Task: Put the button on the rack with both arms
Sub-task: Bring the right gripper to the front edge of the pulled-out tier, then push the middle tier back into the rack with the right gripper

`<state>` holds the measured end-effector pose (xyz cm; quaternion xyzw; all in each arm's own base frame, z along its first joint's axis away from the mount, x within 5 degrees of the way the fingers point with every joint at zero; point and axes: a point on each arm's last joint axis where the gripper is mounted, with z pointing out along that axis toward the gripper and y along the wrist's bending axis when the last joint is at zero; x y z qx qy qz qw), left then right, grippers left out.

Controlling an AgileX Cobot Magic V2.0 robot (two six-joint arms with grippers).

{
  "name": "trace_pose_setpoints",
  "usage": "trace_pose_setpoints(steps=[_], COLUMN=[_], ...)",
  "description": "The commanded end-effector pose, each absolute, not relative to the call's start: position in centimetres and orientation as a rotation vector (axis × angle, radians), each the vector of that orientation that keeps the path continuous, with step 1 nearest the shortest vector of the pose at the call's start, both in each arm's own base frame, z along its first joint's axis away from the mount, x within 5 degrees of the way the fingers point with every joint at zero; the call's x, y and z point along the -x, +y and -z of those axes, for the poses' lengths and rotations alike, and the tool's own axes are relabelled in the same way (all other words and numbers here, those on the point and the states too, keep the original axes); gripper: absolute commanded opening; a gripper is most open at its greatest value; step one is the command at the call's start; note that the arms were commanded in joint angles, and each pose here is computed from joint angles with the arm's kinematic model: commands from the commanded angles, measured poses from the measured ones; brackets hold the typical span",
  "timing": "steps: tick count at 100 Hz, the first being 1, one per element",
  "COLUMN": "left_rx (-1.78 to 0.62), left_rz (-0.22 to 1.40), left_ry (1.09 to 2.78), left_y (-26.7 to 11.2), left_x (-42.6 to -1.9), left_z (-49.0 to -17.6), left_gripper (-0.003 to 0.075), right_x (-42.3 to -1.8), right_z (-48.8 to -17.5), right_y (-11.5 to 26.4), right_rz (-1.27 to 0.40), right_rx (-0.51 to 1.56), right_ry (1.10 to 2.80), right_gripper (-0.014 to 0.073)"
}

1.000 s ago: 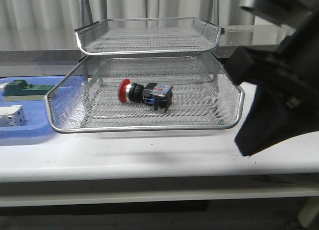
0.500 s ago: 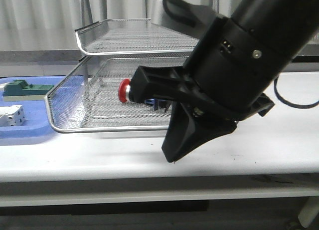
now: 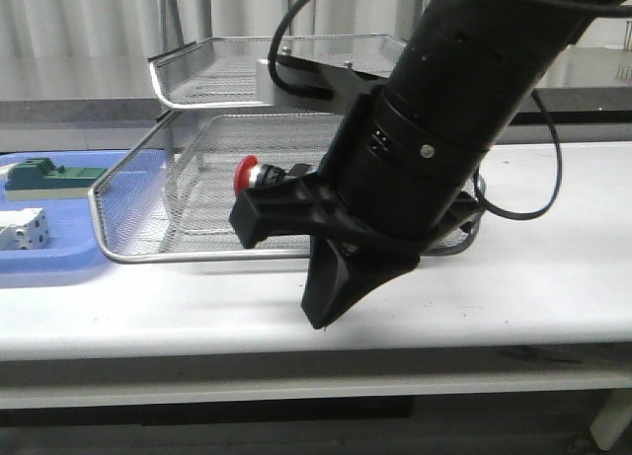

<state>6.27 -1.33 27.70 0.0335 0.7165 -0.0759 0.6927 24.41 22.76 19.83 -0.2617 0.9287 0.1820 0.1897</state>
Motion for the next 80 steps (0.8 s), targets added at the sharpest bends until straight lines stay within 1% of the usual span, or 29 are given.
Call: trace_pose_setpoints(steps=[1, 17, 35, 52, 80], left_rx=[-0.026, -0.026, -0.026, -0.026, -0.026], left_rz=[0.164, 0.164, 0.164, 0.164, 0.164], left_ry=[1.516, 1.516, 1.516, 1.516, 1.516], left_y=[-1.0, -1.0, -1.0, -1.0, -1.0], left_x=[-6.2, -6.2, -6.2, -6.2, -6.2], left_z=[-29.2, -29.2, -29.2, -29.2, -29.2], left_gripper=[-0.002, -0.002, -0.002, -0.002, -0.002], right_x=[-25.4, -26.3, -27.7, -29.0, -31.7], right_z=[-21.9, -22.1, -22.0, -22.1, -22.7], right_y=[23.2, 23.6, 23.6, 22.7, 20.4], right_rz=[-0.512, -0.47, -0.452, -0.419, -0.383], right_rx=[0.742, 0.786, 0.768, 0.742, 0.598], right_ry=[2.494, 2.458, 2.457, 2.443, 2.352], right_gripper=[-0.0057, -0.0057, -0.0057, -0.0057, -0.0057])
